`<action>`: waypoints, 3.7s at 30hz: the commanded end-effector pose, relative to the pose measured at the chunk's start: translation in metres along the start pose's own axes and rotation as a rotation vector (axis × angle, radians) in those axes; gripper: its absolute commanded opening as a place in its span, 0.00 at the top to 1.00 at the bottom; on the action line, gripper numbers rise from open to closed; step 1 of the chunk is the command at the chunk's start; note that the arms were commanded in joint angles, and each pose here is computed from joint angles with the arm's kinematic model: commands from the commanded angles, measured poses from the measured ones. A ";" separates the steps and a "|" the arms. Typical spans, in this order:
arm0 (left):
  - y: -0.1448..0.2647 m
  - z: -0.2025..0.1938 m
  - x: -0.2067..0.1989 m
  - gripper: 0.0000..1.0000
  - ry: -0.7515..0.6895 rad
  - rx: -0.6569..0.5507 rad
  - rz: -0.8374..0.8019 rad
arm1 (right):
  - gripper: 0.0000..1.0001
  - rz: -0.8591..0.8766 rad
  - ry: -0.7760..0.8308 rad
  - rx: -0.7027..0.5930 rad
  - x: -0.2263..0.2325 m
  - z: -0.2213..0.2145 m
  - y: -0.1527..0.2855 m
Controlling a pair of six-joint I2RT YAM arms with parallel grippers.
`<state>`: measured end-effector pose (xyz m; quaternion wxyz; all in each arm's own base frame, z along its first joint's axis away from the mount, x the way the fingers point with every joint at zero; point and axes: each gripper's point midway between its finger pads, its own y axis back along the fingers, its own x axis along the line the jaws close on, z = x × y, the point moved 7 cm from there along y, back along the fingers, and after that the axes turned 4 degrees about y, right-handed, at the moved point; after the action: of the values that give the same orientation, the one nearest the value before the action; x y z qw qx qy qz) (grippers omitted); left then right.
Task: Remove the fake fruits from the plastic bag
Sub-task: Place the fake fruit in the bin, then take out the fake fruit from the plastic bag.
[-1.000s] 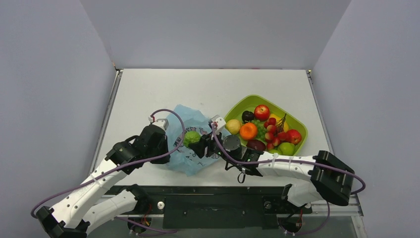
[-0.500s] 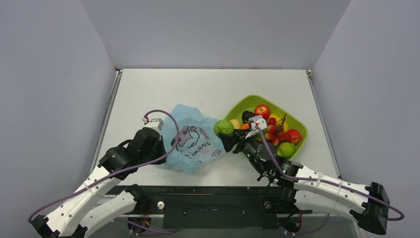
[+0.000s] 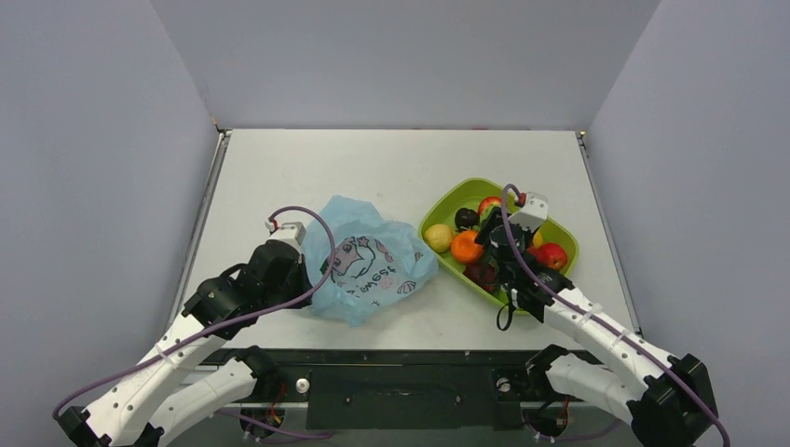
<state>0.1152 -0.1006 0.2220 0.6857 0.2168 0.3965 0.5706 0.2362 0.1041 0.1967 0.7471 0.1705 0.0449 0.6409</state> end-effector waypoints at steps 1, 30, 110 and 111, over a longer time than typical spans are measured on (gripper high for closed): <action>0.000 0.006 -0.005 1.00 0.013 -0.040 -0.025 | 0.93 0.026 -0.031 0.023 0.005 0.021 -0.012; -0.002 0.002 -0.009 1.00 -0.003 -0.012 -0.031 | 0.26 0.606 0.171 0.000 0.096 0.009 0.053; 0.001 -0.047 -0.062 1.00 0.404 0.045 -0.547 | 0.16 1.088 0.335 0.064 0.322 -0.218 0.082; 0.002 -0.047 -0.061 1.00 0.411 0.041 -0.549 | 0.17 1.060 0.358 0.064 0.323 -0.222 0.080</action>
<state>0.0726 -0.1586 0.1956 0.7035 0.0498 0.5685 0.4237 0.1512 0.4680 0.0816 0.2243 0.1433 0.0548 0.9624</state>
